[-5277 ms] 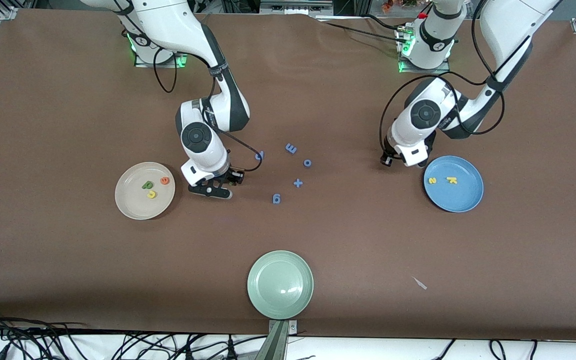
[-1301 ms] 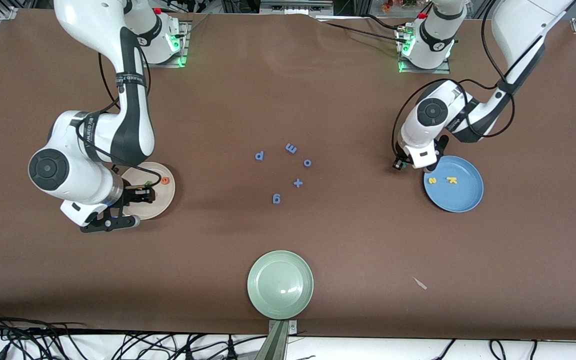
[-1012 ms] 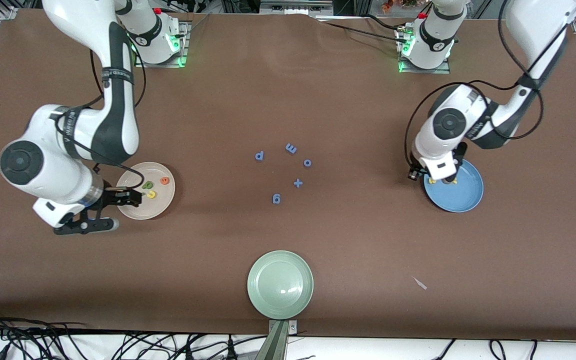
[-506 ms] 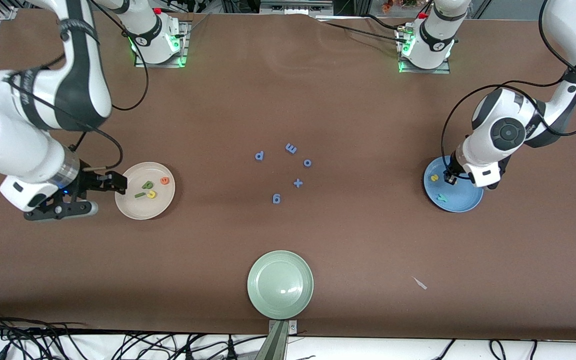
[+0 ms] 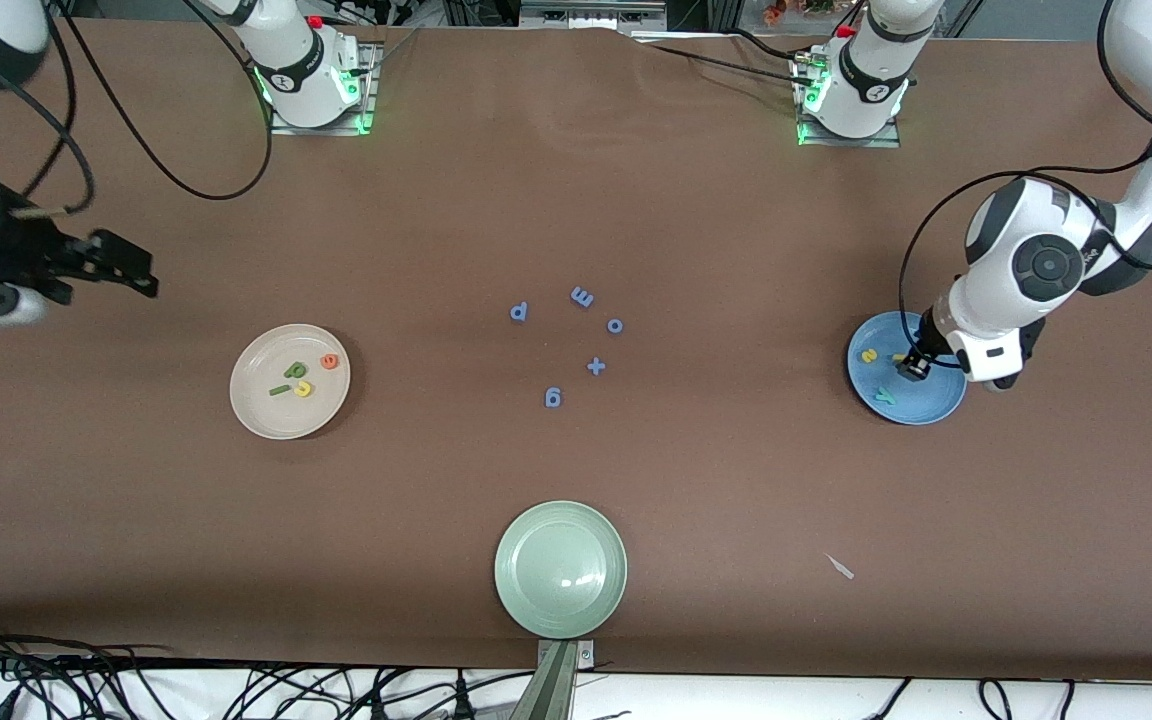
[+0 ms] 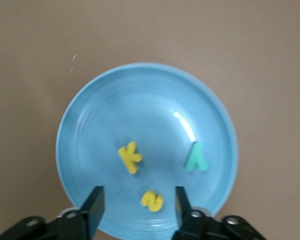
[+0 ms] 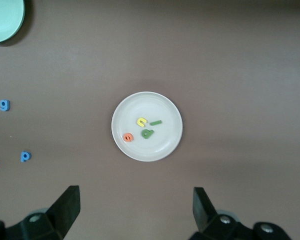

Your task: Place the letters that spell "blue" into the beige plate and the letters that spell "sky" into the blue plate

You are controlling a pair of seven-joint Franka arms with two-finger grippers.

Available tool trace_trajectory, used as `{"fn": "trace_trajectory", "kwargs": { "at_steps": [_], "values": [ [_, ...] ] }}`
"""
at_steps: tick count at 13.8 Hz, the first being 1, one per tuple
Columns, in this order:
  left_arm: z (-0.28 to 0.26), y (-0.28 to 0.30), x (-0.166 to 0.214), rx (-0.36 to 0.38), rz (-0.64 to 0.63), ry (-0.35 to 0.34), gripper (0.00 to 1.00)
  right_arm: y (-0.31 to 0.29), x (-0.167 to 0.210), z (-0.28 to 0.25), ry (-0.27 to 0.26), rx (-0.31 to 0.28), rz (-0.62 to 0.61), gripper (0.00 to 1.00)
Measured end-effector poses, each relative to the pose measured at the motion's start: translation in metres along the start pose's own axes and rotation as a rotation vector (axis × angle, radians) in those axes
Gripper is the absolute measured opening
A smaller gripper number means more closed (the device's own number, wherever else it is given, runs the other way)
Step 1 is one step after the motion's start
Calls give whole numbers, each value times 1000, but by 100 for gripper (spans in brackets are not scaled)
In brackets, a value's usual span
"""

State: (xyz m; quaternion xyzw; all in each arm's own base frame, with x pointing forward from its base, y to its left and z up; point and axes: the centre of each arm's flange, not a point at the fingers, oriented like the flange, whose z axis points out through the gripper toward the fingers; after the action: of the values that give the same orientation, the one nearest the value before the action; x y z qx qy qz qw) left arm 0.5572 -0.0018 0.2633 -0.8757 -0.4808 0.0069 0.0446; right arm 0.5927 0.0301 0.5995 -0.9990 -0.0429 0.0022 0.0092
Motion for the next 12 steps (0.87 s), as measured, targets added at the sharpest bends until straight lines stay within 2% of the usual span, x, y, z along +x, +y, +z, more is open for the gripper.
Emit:
{"fn": "trace_trajectory", "kwargs": {
  "at_steps": [2, 3, 5, 9, 12],
  "values": [
    [-40, 17, 18, -14, -6, 36, 93, 1, -12, -10, -15, -17, -4, 100],
    [-63, 23, 31, -13, -10, 55, 100, 1, -16, -12, -20, -22, -6, 100],
    [-106, 28, 56, -11, 15, 76, 100, 0, -26, -17, -22, -26, -9, 100],
    [-199, 20, 107, -36, 76, 57, 100, 1, -34, -22, -25, -28, -6, 100],
    [-229, 24, 113, -26, 156, 69, 100, 5, -36, -21, -44, -27, 1, 100]
  ]
}}
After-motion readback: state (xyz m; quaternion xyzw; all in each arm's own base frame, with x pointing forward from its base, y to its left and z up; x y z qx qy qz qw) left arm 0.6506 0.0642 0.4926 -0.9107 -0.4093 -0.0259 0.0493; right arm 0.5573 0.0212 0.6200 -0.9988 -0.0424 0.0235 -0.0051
